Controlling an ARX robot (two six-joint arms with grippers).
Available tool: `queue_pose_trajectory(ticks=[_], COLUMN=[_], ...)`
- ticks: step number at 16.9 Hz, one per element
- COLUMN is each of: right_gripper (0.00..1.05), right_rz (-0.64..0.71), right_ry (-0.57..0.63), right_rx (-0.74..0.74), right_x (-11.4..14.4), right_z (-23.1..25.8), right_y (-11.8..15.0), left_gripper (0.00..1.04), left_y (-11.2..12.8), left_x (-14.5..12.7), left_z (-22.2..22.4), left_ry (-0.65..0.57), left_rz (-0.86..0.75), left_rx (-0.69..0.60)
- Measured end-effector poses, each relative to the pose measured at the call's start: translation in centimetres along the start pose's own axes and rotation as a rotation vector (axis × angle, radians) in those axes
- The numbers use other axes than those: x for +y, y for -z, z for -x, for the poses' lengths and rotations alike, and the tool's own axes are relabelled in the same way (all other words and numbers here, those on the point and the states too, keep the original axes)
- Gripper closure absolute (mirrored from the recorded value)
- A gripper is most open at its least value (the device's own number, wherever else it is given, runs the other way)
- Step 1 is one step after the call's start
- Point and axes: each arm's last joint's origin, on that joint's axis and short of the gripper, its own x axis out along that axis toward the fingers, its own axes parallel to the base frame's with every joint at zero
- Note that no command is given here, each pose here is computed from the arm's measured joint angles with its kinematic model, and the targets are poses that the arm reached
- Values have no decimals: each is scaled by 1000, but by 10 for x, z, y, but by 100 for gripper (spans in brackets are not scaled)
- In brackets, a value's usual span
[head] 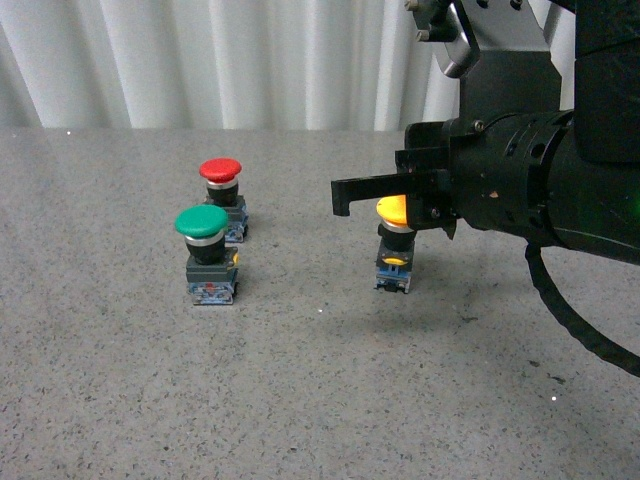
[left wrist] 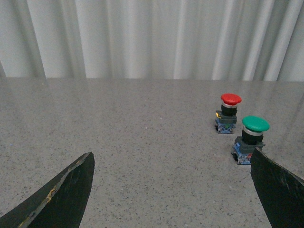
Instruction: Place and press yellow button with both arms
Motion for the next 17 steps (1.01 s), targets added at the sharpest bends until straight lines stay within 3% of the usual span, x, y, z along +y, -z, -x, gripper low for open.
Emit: queue_pose_trajectory(ticks=[17], right_gripper=[103], right_rz=[25], right_ry=[24], right_rx=[74], right_x=[-1], right_z=[-7], right_y=[18], left_gripper=[7], left_y=[0], left_x=[0], left_z=[0], left_ry=[0], left_rz=[0], left_rx=[0])
